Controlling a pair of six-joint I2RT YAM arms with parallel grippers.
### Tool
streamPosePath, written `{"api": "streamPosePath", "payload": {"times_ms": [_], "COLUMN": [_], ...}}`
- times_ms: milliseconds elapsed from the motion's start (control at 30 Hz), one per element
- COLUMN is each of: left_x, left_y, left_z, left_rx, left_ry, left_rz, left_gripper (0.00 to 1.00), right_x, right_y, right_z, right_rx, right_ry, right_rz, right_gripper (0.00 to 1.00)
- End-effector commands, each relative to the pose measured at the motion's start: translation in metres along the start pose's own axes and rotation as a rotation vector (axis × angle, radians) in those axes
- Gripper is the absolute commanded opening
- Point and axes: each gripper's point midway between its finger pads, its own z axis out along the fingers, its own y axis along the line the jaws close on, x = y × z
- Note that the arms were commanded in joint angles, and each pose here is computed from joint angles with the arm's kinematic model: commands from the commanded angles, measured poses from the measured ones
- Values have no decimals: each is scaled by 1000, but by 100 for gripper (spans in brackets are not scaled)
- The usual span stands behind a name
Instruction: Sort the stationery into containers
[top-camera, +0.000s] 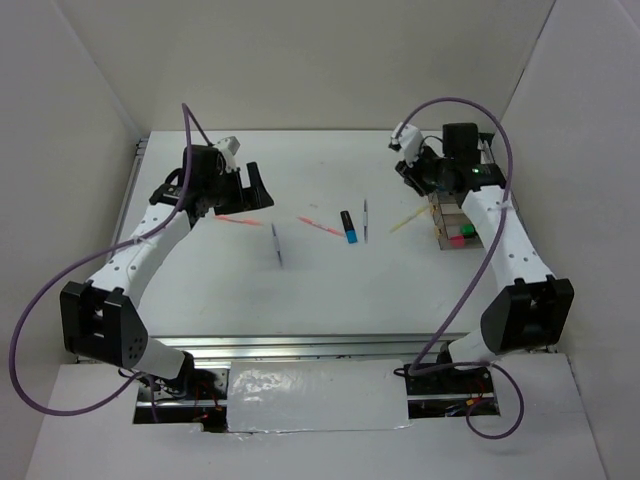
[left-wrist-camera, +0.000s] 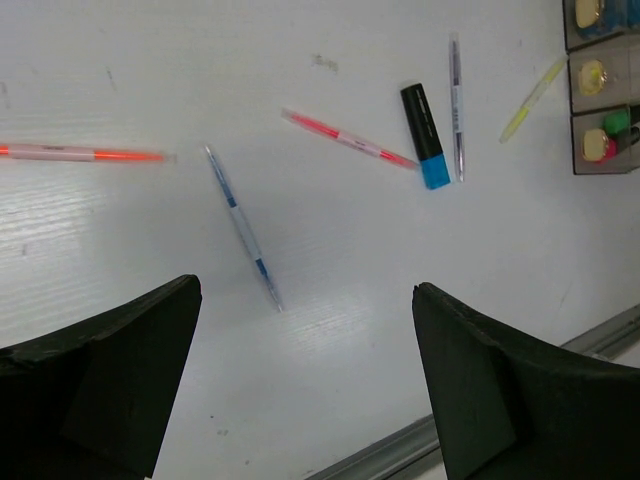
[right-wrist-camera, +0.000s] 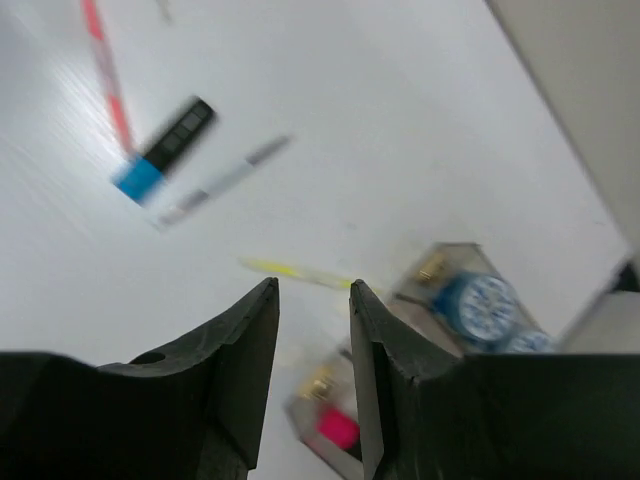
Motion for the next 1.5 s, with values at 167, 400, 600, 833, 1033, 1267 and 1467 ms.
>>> {"api": "streamPosePath", "payload": {"times_ms": [167,400,600,833,1033,1267,1467], "left_x": [-13,-6,-1,3,5,9,12], "left_y": [21,32,38,43,45,47,46], "left_z": [-14,-15,-13,-8,-8,-3,0], "left_rx": [-143,-159,-159,-154,-148,-146,-134], "left_ry": [-100,-87,-69,-45,-42,-21,-8], "left_rz": [-20,-20,-32,-41,-42,-49,-53], "left_gripper": [99,99,99,99,99,99,99], "right_x": [-51,-38,-29,-13,5,24,36], "right_y": [72,111,121,136,149,155,152], "right_z": [80,146,175,193,199,203,205], "right_rx": [15,32,54,-8,-95,-118,-106], "right_ry": [72,218,274,330,380,434,462], "right_rz": [657,643,619,619,598,604,619], "right_gripper": [38,48,54,67,65,58,53]}}
